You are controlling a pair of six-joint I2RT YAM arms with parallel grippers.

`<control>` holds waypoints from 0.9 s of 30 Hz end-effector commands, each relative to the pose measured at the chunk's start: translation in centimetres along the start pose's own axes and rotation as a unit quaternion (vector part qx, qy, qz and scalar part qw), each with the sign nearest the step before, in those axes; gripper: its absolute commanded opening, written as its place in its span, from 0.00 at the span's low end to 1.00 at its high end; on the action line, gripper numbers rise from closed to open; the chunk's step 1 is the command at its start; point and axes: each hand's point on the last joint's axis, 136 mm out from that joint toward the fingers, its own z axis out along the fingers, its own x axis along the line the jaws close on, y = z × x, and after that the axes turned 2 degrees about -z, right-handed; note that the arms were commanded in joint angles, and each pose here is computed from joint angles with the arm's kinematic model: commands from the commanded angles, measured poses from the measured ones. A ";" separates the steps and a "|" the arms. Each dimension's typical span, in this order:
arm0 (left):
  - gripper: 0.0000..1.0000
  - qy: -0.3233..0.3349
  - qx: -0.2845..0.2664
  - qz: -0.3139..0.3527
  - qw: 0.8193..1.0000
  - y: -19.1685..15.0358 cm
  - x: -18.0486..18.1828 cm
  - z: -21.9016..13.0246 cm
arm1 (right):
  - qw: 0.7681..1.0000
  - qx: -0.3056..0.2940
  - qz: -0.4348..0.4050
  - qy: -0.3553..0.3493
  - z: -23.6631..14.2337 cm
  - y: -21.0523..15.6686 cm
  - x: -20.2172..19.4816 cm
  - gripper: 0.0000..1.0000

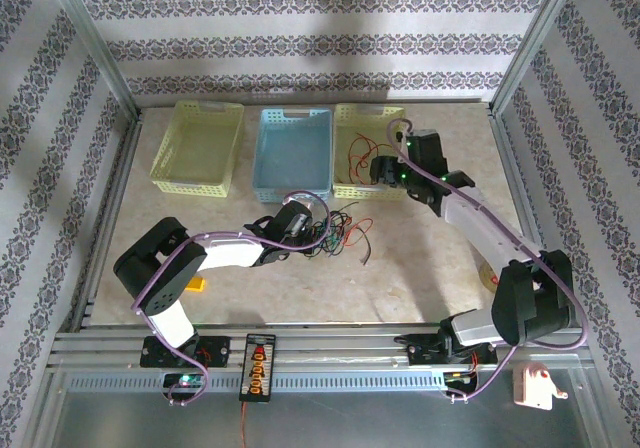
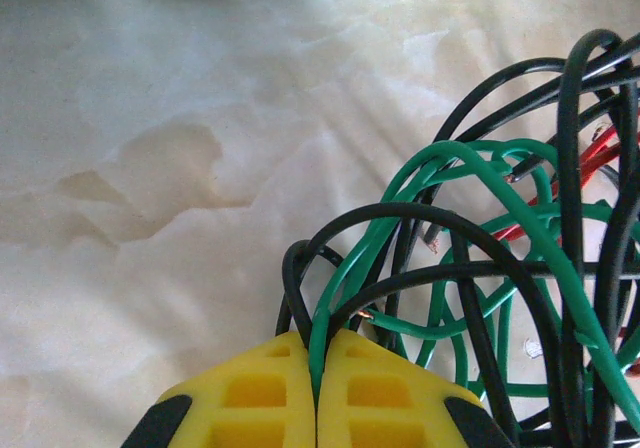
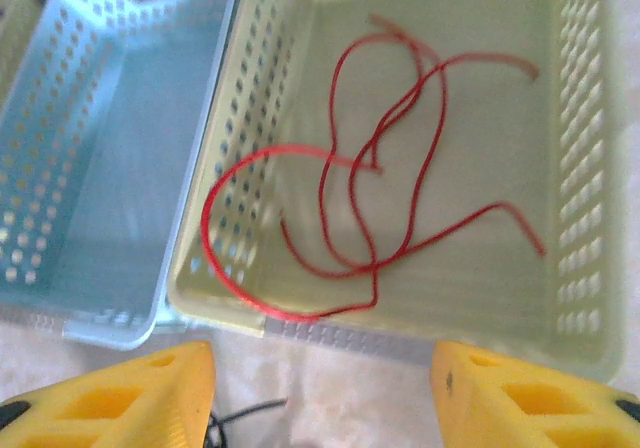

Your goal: Untangle the cables

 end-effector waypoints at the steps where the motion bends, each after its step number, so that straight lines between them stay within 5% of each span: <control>1: 0.00 -0.008 0.005 0.009 1.000 -0.2 -0.9 0.5 | 0.999 0.047 -0.008 0.024 0.5 -2.6 1.3 0.57; 13: 0.00 0.001 0.012 0.009 1.000 -0.4 -0.7 0.8 | 0.988 0.153 0.026 0.024 1.5 -12.7 1.5 0.51; 17: 0.00 0.001 0.014 0.011 1.000 -0.4 -0.7 0.8 | 0.987 0.158 0.030 0.028 1.8 -13.4 1.4 0.42; 27: 0.00 0.001 0.014 0.011 1.000 -0.4 -0.7 0.8 | 0.986 0.157 0.046 0.019 1.7 -13.7 0.4 0.40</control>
